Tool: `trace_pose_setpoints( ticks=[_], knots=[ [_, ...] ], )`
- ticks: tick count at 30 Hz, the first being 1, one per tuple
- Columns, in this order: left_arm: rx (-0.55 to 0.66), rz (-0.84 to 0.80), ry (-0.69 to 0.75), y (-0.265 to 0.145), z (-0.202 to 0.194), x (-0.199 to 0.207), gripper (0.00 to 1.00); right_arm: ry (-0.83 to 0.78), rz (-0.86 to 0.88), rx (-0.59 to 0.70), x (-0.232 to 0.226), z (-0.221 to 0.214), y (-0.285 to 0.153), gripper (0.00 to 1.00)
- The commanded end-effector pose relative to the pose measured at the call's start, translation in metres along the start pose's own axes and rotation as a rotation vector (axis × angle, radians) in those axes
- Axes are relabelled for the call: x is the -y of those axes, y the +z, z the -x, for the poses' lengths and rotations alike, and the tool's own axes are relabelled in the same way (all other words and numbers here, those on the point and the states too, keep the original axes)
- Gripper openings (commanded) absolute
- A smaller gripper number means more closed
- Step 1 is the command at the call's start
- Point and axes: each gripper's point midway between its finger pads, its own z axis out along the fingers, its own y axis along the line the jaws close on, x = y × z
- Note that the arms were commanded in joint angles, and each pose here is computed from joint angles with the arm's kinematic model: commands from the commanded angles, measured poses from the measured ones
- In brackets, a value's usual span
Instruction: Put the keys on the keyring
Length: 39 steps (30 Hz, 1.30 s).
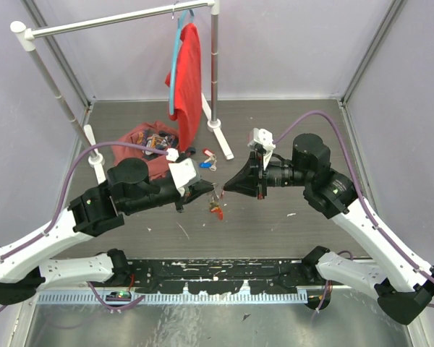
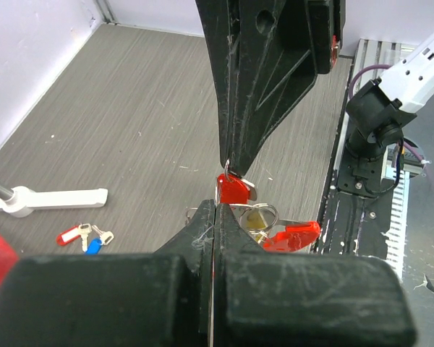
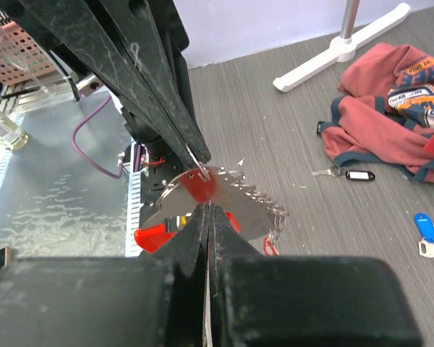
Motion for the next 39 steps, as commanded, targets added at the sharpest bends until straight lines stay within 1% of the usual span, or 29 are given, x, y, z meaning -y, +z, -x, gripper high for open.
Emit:
trace_pose_setpoints(
  ticks=[1,4,14,20,28,39],
  knots=[
    [0.07,0.005,0.013,-0.004,0.02,-0.001,0.0,-0.067,0.034,0.077,-0.008,0.025,0.001,0.01],
    [0.089,0.006,0.003,-0.005,0.022,-0.001,0.0,-0.06,0.033,0.066,-0.007,0.022,0.001,0.01],
    [0.081,0.043,-0.034,-0.001,0.023,-0.007,0.0,-0.065,0.034,0.051,-0.008,0.021,0.0,0.01],
    [0.088,0.046,-0.044,-0.002,0.025,-0.007,0.0,-0.072,0.062,0.065,-0.014,0.027,-0.001,0.01],
    [0.089,0.037,-0.05,-0.001,0.026,-0.005,0.0,-0.077,0.073,0.123,-0.017,0.042,0.0,0.01],
    [0.088,0.027,-0.052,0.0,0.026,-0.004,0.0,-0.068,0.064,0.124,-0.013,0.043,0.005,0.01]
  ],
)
